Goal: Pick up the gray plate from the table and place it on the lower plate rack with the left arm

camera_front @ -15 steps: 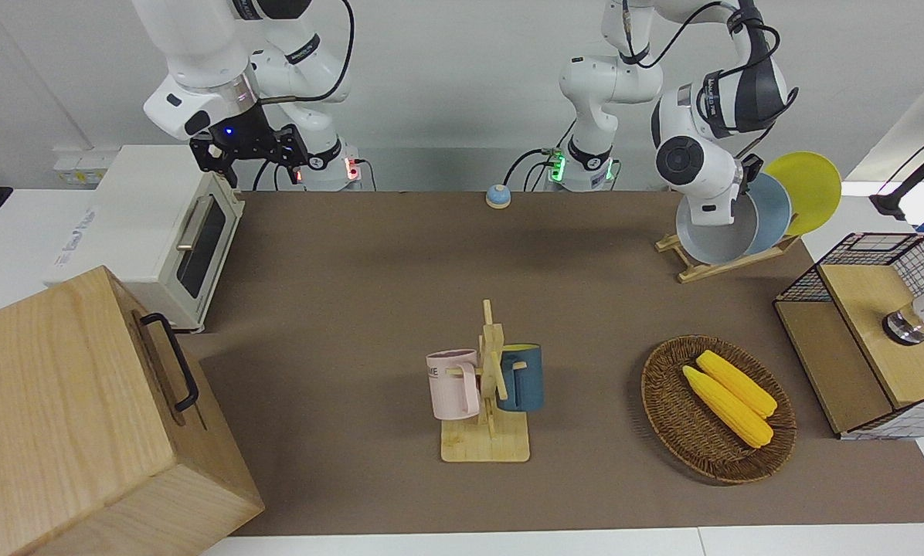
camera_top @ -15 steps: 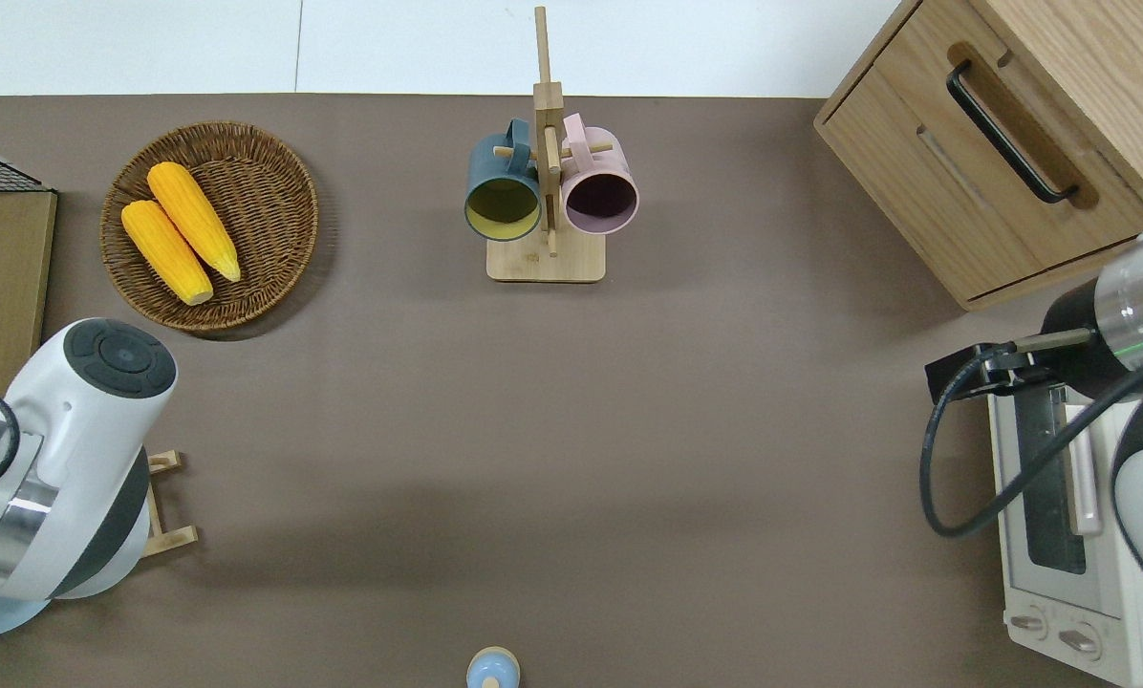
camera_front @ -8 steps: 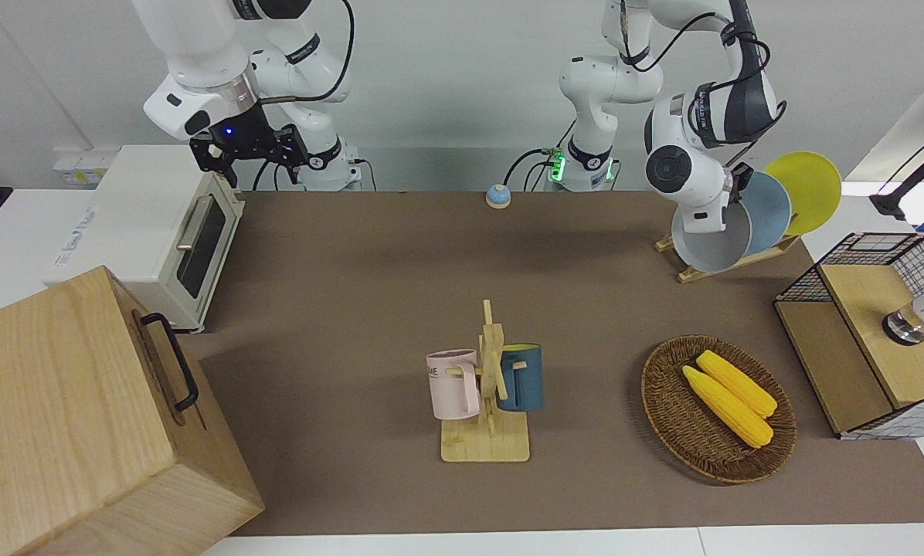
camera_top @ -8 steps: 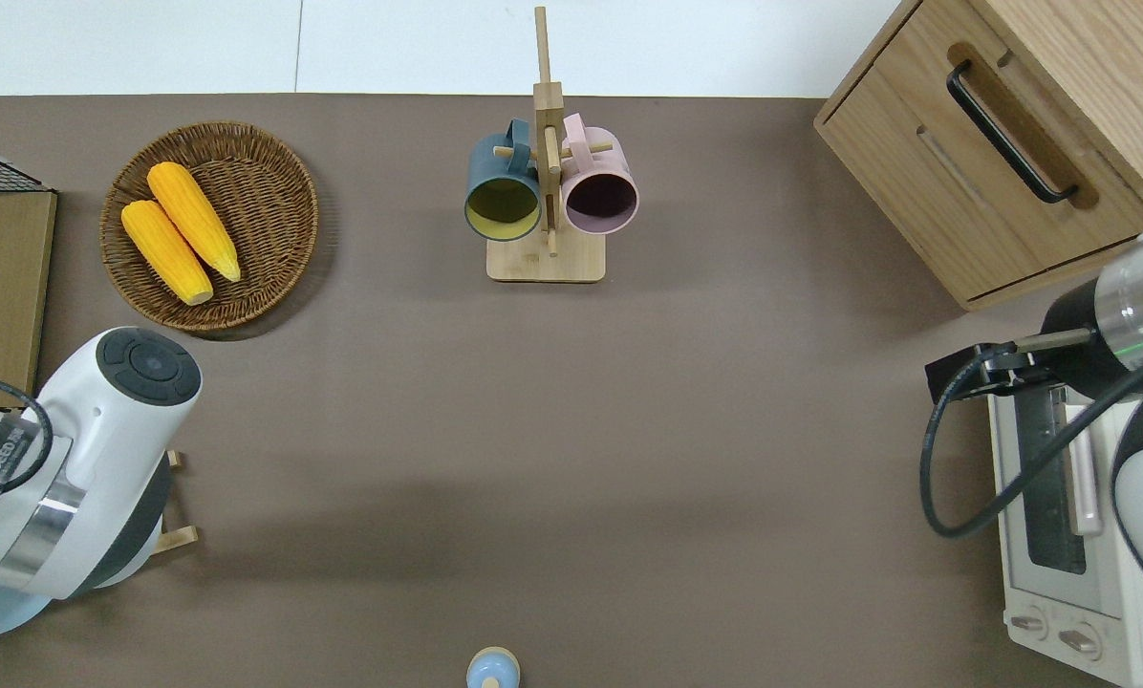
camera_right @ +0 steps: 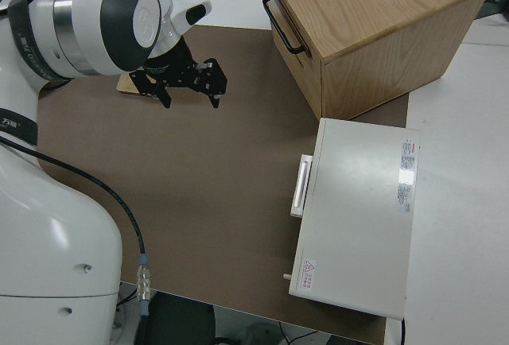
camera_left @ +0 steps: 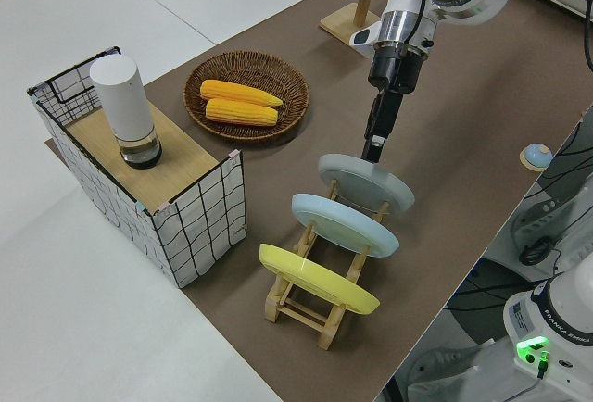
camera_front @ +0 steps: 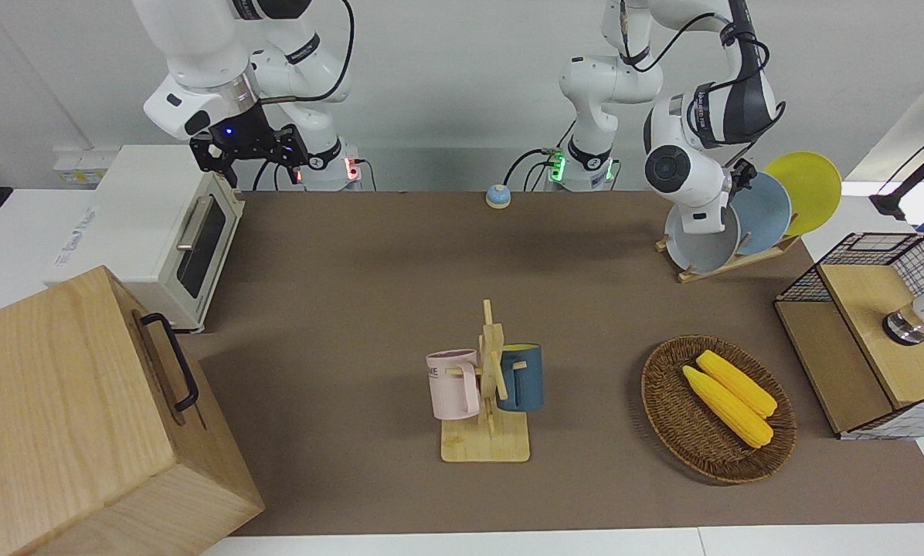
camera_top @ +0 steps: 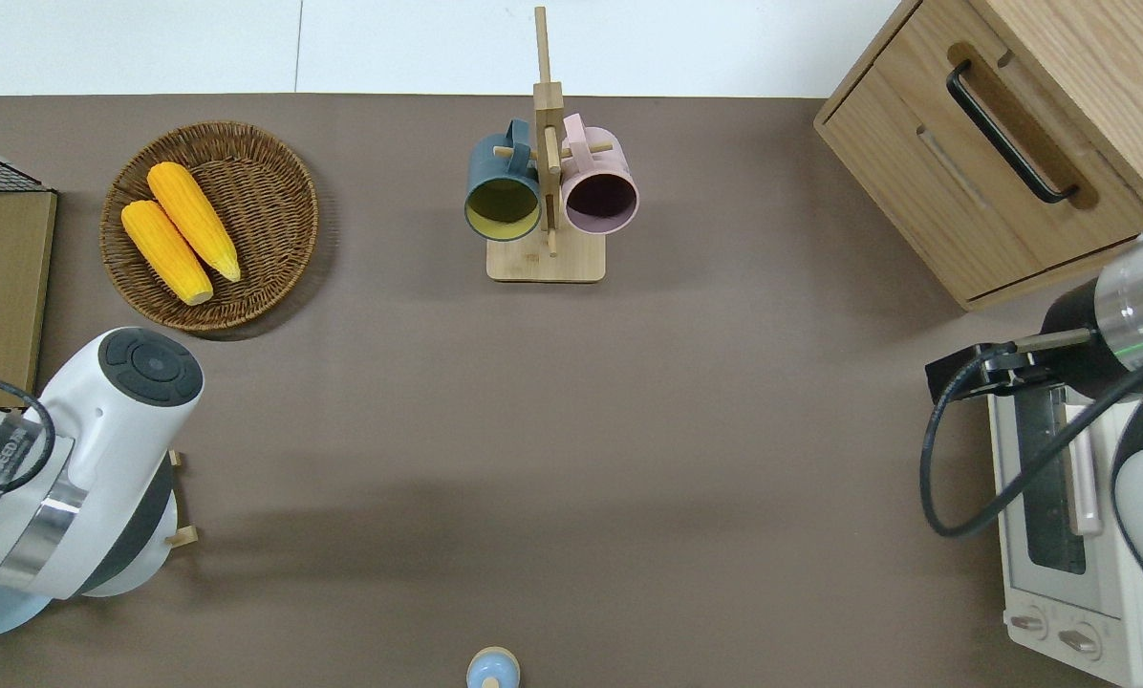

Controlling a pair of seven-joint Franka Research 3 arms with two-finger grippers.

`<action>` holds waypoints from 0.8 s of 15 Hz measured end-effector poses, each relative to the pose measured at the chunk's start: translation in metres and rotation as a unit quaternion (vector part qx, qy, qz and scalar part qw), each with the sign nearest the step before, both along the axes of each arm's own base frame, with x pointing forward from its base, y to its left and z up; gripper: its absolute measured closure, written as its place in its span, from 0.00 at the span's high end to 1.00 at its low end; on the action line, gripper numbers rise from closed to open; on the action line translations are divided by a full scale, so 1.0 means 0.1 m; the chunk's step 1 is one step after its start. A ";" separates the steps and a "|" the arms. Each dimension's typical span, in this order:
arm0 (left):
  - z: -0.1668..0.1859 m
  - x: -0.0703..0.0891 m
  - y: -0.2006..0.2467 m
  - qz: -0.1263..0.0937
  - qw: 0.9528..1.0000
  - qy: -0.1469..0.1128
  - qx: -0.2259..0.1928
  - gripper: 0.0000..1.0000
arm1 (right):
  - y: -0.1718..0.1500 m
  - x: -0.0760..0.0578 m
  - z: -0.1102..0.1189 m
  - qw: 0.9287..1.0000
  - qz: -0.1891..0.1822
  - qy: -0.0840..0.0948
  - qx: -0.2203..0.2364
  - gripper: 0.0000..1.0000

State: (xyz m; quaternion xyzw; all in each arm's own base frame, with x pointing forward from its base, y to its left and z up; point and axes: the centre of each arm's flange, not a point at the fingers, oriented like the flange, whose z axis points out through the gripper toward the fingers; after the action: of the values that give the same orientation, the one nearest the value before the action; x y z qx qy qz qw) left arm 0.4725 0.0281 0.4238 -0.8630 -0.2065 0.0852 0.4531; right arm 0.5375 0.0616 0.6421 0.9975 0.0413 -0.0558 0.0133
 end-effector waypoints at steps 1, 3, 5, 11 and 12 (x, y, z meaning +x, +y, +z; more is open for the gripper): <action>0.00 0.00 0.00 -0.001 1.000 0.001 0.000 0.94 | 0.00 0.00 0.00 1.000 0.000 0.000 0.000 0.99; 0.00 0.00 -0.01 -0.011 1.000 0.014 -0.012 1.00 | 0.00 0.00 0.00 1.000 0.000 0.000 0.000 0.99; 0.09 0.02 -0.07 -0.020 0.998 0.024 -0.046 1.00 | 0.00 0.00 0.00 1.000 0.000 0.000 0.000 0.99; 1.00 0.26 -0.43 -0.033 0.964 -0.034 -0.262 1.00 | 0.00 0.00 0.00 1.000 0.000 0.000 0.000 0.99; 1.06 0.27 -0.47 -0.042 0.955 -0.033 -0.293 1.00 | 0.00 0.00 0.00 1.000 0.000 0.000 0.000 0.99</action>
State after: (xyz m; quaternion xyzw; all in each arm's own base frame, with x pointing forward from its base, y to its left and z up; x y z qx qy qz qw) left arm 0.4996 -0.0192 0.5296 -0.9681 -0.1508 0.0943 0.1768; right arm 0.5375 0.0616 0.6421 0.9975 0.0413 -0.0558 0.0133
